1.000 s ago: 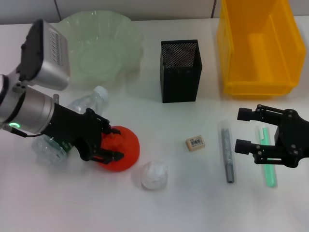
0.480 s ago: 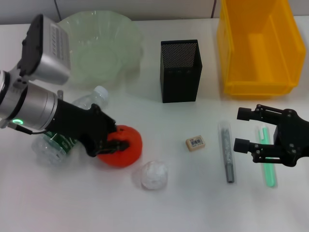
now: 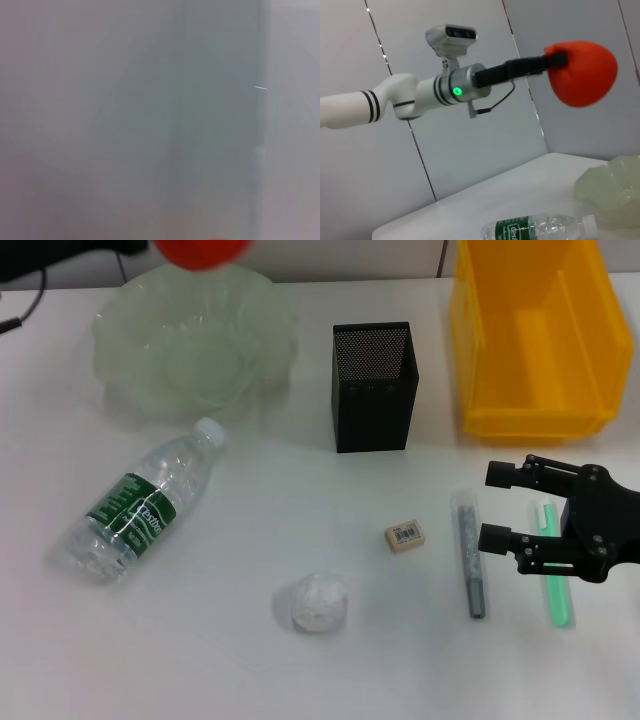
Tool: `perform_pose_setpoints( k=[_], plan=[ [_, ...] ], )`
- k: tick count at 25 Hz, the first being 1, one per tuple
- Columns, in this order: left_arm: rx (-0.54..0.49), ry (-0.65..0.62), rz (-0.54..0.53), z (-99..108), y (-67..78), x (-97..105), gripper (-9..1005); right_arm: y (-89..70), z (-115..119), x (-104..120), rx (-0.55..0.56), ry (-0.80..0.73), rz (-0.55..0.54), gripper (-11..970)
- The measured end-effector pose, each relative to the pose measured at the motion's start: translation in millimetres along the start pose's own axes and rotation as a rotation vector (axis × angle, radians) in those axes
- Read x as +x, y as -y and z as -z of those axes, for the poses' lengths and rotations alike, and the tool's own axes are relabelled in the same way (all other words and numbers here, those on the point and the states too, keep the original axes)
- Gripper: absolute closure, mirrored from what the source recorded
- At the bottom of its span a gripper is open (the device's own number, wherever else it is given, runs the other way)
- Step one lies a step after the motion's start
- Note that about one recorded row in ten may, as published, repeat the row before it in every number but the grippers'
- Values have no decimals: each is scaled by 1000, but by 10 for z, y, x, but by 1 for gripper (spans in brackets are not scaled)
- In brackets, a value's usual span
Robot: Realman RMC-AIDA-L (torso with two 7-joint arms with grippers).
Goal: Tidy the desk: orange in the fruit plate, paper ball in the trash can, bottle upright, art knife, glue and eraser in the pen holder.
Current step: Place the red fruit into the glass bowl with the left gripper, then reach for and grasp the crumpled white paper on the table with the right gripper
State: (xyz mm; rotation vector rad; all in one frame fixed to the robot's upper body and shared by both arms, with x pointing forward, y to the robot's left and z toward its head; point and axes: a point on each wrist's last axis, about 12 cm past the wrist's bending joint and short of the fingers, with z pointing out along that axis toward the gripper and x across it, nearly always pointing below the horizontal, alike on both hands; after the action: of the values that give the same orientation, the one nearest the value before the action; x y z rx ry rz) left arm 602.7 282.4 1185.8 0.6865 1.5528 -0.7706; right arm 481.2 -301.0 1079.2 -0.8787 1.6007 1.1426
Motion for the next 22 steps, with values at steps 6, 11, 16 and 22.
perform_pose_setpoints(
  k=[6, 11, 16, 22],
  plan=[
    [-198, -12, 62, -98, -204, 192, 827, -5, -3, 14, 2, 1, -4, 124],
    [-276, 83, 171, -104, -285, 209, 656, 12, -50, 20, 0, 6, -13, 122],
    [-216, 139, 205, -8, -222, 228, 369, 38, -81, -4, -1, 3, -6, 123],
    [122, 61, 109, 264, 63, 200, 182, 139, -9, -309, -2, -14, 3, 123]
  ],
)
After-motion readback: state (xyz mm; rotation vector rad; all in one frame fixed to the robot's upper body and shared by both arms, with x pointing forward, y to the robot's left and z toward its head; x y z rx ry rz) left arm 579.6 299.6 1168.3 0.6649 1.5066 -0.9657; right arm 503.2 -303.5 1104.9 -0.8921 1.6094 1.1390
